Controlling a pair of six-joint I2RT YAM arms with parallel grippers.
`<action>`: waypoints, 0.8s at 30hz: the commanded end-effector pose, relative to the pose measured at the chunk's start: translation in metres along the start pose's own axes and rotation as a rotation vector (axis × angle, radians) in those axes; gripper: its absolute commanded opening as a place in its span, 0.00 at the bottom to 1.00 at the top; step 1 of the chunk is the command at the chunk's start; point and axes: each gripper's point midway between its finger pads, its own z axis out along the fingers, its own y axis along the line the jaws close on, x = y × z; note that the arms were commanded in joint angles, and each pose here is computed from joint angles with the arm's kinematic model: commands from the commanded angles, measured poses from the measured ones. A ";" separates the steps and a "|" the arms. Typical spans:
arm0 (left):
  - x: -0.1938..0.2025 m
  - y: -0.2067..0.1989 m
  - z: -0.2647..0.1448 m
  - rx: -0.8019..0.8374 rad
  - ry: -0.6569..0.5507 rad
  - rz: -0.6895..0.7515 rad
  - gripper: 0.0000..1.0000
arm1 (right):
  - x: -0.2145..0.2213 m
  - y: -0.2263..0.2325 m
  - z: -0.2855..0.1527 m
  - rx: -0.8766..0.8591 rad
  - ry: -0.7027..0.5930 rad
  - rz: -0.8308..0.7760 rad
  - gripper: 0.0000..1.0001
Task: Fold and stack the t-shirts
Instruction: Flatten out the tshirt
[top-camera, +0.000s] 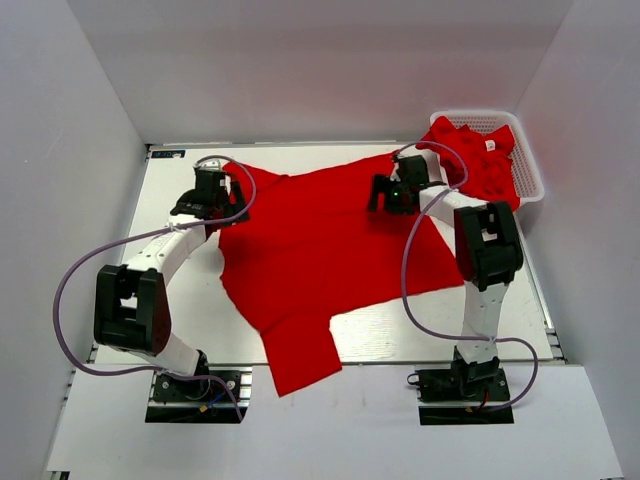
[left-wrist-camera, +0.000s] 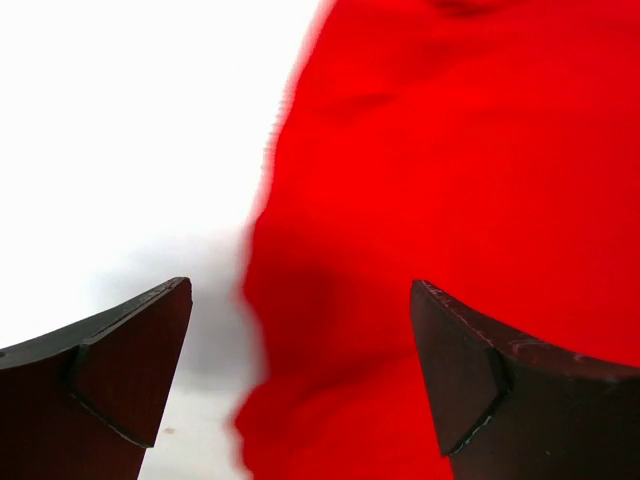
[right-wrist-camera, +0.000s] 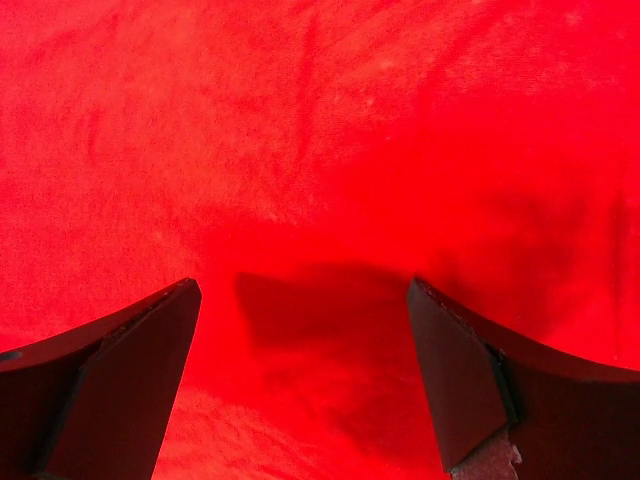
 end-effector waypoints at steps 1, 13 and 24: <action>0.010 0.026 -0.001 -0.115 0.032 -0.050 1.00 | 0.051 -0.064 -0.012 0.200 0.155 0.119 0.90; 0.020 0.032 0.043 -0.113 0.077 -0.055 0.96 | 0.038 -0.059 -0.023 0.159 0.141 0.072 0.90; 0.028 0.016 0.081 -0.123 0.119 0.015 0.83 | 0.039 -0.046 -0.022 0.092 0.137 0.064 0.90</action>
